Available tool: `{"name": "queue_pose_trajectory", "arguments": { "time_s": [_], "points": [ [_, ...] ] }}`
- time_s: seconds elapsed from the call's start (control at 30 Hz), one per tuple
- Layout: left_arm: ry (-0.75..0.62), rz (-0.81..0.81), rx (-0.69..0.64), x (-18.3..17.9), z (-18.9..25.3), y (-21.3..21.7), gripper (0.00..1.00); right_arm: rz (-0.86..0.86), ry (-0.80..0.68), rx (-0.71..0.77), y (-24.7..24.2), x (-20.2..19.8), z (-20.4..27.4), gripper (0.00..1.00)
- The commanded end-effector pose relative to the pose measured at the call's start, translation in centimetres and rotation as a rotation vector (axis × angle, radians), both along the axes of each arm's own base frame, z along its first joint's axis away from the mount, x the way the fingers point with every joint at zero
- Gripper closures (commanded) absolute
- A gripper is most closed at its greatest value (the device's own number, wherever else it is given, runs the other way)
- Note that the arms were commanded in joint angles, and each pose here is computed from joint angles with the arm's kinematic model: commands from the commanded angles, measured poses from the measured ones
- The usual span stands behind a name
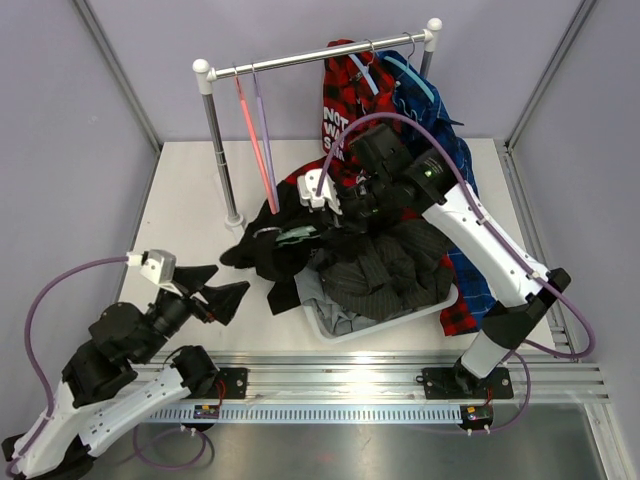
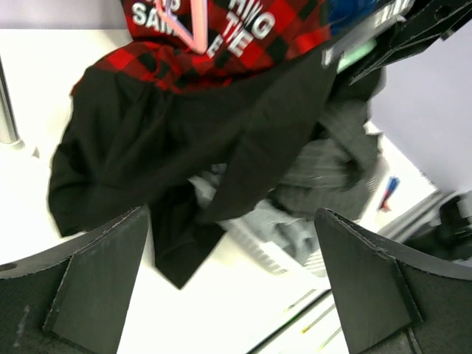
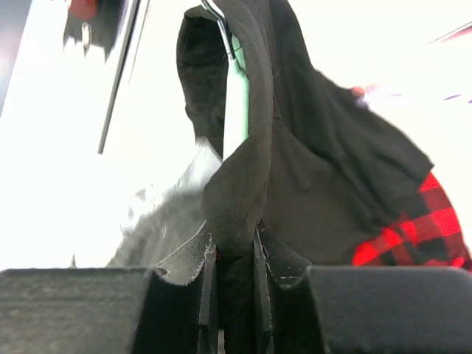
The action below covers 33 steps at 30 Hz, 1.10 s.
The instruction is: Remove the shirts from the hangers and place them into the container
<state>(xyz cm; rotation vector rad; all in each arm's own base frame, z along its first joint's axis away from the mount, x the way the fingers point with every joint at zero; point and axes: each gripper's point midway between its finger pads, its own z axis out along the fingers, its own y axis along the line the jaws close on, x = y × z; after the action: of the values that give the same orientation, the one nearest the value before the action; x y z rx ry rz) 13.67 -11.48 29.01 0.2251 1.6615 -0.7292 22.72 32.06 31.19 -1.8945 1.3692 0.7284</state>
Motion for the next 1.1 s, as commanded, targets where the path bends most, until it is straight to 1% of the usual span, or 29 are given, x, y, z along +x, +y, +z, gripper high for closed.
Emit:
{"name": "queue_pose_trajectory", "arguments": {
  "time_s": [0.0,0.03,0.07,0.13,0.17,0.23,0.27,0.43,0.57,0.63,0.73,0.87,0.9,0.93,0.97,1.0,1.07],
  "points": [
    [-0.035,-0.029,-0.164,-1.5,5.0,0.6,0.01,-0.094,0.02,0.209,3.5,-0.8,7.5,1.0],
    [-0.05,-0.032,-0.192,-1.8,6.1,1.0,0.01,-0.129,0.007,0.236,4.4,0.0,8.7,1.0],
    [-0.05,-0.025,-0.215,-1.9,6.6,1.2,0.02,-0.173,0.062,0.255,4.9,-0.2,9.5,1.0],
    [-0.044,-0.002,-0.237,-1.8,7.3,1.6,0.03,-0.194,0.107,0.272,6.2,0.0,10.0,1.0],
    [-0.04,0.036,-0.252,-1.4,7.6,2.1,0.03,-0.223,0.131,0.322,6.5,-0.2,12.1,1.0],
    [-0.013,0.087,-0.231,-0.5,7.2,2.3,0.04,-0.251,0.14,0.377,7.3,0.2,13.5,1.0],
    [0.001,0.143,-0.231,0.2,7.1,2.8,0.04,-0.277,0.169,0.392,7.5,0.2,13.8,1.0],
    [0.071,0.279,-0.156,3.7,5.2,1.6,0.04,-0.346,0.223,0.415,8.1,0.9,14.0,1.0],
    [0.053,0.318,-0.164,5.6,5.3,0.3,0.04,-0.372,0.219,0.409,7.9,1.3,13.5,1.0],
    [0.056,0.377,-0.153,6.4,4.8,0.7,0.04,-0.373,0.219,0.409,7.8,1.2,13.4,1.0],
    [0.063,0.465,-0.148,7.3,4.2,1.6,0.07,-0.372,0.223,0.408,7.8,1.1,13.2,1.0],
    [0.029,0.524,-0.169,8.0,4.5,2.2,0.2,-0.37,0.237,0.404,7.9,1.0,12.9,1.0],
    [0.025,0.535,-0.166,8.1,4.3,2.3,0.25,-0.368,0.243,0.403,7.9,0.9,12.8,1.0],
    [0.021,0.544,-0.149,8.3,3.9,2.3,0.27,-0.367,0.248,0.406,7.9,0.9,13.0,1.0],
    [0.013,0.544,-0.164,8.4,4.2,2.3,0.3,-0.361,0.249,0.411,7.9,0.7,13.2,1.0],
    [0.01,0.543,-0.16,8.5,4.0,2.1,0.35,-0.356,0.251,0.414,7.9,0.5,13.3,1.0],
    [0.008,0.53,-0.16,8.7,3.9,1.6,0.37,-0.357,0.245,0.422,7.7,0.5,13.7,1.0]
  ]
}}
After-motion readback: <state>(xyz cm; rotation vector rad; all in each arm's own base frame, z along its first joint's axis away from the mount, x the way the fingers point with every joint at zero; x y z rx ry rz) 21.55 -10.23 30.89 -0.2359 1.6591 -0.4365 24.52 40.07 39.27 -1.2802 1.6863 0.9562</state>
